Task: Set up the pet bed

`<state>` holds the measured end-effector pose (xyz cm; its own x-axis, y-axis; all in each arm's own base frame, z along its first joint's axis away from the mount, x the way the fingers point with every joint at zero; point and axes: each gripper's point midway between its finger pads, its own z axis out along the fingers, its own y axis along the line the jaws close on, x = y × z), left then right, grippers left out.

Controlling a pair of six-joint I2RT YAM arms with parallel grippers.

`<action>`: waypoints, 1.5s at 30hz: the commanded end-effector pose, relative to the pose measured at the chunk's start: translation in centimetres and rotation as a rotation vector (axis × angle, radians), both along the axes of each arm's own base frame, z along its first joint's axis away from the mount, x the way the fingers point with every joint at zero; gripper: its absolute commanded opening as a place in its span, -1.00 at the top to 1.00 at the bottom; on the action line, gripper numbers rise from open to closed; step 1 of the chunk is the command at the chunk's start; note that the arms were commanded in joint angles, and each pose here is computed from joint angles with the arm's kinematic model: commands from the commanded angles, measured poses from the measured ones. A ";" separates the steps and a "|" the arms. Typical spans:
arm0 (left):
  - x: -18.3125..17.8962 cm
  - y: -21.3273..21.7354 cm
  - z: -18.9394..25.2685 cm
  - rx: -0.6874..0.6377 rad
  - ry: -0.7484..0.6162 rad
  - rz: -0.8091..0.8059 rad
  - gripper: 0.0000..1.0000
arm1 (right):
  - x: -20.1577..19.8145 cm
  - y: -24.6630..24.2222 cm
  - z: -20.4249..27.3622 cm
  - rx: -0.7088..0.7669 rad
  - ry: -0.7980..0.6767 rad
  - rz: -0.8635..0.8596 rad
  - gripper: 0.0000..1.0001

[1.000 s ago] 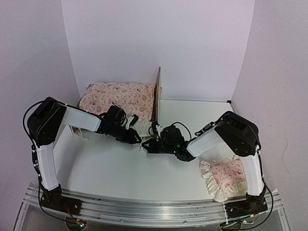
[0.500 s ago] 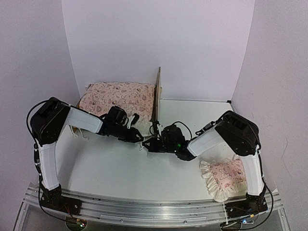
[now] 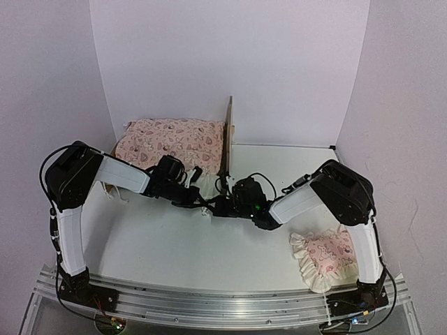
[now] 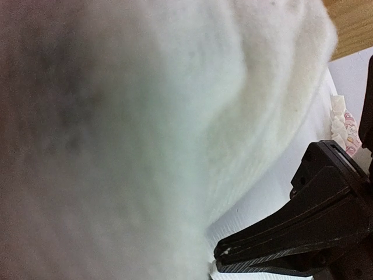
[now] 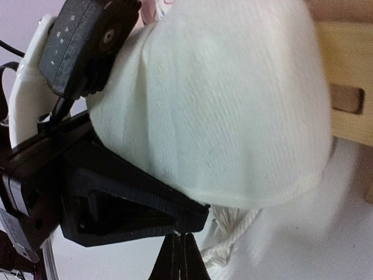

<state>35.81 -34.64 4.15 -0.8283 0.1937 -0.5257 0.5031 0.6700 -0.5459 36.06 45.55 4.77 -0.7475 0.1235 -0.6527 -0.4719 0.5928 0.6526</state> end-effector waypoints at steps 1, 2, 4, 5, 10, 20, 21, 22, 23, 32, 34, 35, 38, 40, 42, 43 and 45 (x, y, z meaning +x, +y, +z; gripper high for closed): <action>-0.3 0.0 0.7 0.005 0.030 -0.028 1.00 | 3.1 0.5 1.1 0.028 -0.055 -0.058 1.00; -0.4 0.0 0.8 0.002 0.037 -0.032 1.00 | 3.2 0.5 0.6 0.014 -0.052 -0.059 1.00; -0.4 0.0 1.0 -0.003 0.049 -0.032 1.00 | 3.5 0.5 0.2 -0.003 -0.060 -0.064 1.00; -0.3 0.0 1.0 -0.004 0.052 -0.029 1.00 | 3.6 0.4 0.1 -0.017 -0.070 -0.068 1.00; -0.1 0.7 0.9 0.013 0.065 -0.015 1.00 | 3.6 -0.8 -0.9 -0.141 -0.110 -0.096 1.00; -0.5 0.2 1.1 -0.023 0.071 -0.054 1.00 | 3.6 0.5 -2.1 -0.178 -0.127 -0.051 1.00; -0.7 0.1 1.2 -0.030 0.073 -0.066 1.00 | 3.5 0.7 -2.2 -0.175 -0.124 -0.041 1.00; -0.8 0.0 1.2 -0.039 0.075 -0.075 1.00 | 3.4 1.0 -2.3 -0.169 -0.120 -0.026 1.00; -0.9 -0.1 1.2 -0.048 0.078 -0.083 1.00 | 3.2 1.4 -2.6 -0.162 -0.113 -0.003 1.00; -1.8 -0.4 1.7 -0.053 0.074 -0.161 0.87 | 2.1 1.5 -5.8 -0.163 -0.039 0.025 1.00; -2.3 0.1 1.6 -0.023 0.076 -0.196 0.71 | 1.8 1.1 -6.2 -0.172 -0.031 0.022 1.00; -2.4 0.4 1.7 -0.008 0.066 -0.217 0.62 | 1.7 1.0 -6.3 -0.173 -0.027 0.022 1.00; -2.3 1.0 2.8 0.032 -0.031 -0.314 0.20 | 1.3 0.8 -6.8 -0.168 -0.003 0.027 1.00; -2.2 1.4 3.3 0.083 -0.129 -0.404 -0.03 | 1.1 0.8 -7.1 -0.161 0.016 0.033 1.00; -1.8 2.2 3.4 0.141 -0.211 -0.469 -0.11 | 1.0 0.8 -7.2 -0.151 0.027 0.040 1.00; -1.6 2.5 3.5 0.166 -0.252 -0.504 -0.13 | 0.9 0.8 -7.2 -0.147 0.031 0.043 1.00; -1.1 3.2 3.7 0.203 -0.344 -0.566 -0.09 | 0.8 0.9 -7.0 -0.134 0.036 0.053 1.00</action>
<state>33.67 -32.82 5.07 -0.6472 0.5300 -0.5480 0.7615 0.4834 -0.4318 38.41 47.62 1.90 -0.6800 0.0373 -0.7323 -0.5499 0.6346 0.5430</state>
